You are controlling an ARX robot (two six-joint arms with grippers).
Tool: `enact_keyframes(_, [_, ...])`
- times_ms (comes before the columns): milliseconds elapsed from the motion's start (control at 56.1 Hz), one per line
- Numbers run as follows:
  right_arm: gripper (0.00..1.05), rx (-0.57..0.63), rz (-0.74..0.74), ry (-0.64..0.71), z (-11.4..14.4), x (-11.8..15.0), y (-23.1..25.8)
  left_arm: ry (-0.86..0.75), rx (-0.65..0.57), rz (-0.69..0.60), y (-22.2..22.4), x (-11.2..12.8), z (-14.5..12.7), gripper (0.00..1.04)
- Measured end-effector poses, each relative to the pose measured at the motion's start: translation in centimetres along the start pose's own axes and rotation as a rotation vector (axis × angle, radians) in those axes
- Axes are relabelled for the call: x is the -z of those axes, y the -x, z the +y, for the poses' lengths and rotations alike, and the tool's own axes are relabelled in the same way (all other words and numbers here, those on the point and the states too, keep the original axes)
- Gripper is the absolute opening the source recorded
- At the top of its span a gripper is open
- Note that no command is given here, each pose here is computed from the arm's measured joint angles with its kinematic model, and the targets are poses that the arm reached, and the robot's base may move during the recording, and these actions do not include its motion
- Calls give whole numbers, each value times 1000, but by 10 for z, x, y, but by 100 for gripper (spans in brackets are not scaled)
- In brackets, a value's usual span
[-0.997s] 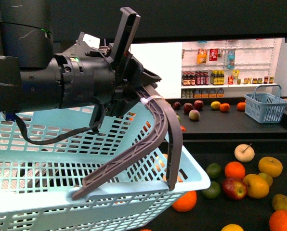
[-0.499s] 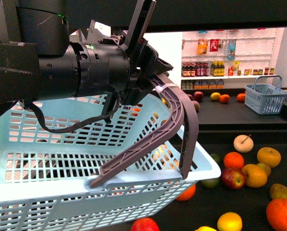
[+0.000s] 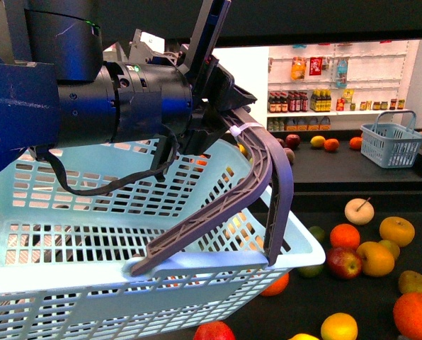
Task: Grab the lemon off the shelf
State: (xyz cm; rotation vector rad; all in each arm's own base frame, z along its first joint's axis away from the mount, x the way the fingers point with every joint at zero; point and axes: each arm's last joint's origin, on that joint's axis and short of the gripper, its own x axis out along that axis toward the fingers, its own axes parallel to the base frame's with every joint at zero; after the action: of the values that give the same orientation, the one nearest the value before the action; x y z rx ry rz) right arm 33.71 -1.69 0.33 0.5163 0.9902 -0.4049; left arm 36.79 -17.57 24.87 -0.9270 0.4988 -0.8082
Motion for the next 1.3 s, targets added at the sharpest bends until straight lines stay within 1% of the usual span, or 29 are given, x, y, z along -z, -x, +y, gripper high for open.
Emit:
enact_keyframes(107, [97, -15, -15, -123, 16, -17, -33, 0, 2, 3, 0, 0, 0, 10])
enact_keyframes(196, [97, -36, -22, -169, 29, -24, -49, 1, 2, 4, 0, 0, 0, 10])
enact_keyframes(232, [97, -53, -24, -190, 39, -27, -57, 0, 1, 2, 0, 0, 0, 10])
enact_keyframes(321, [97, -86, -35, -212, 58, -30, -72, 0, 1, 1, 0, 0, 0, 10])
enact_keyframes(516, [97, -132, -43, -228, 82, -41, -86, 0, 1, 1, 0, 0, 0, 10])
enact_keyframes(659, [97, -120, -59, -229, 88, -50, -97, 1, 1, 1, 0, 0, 0, 10])
enact_keyframes(1051, [97, -93, -66, -217, 95, -66, -124, 0, 1, 1, 0, 0, 0, 10])
enact_keyframes(1300, [97, -76, -53, -200, 98, -67, -140, 0, 1, 1, 0, 0, 0, 10])
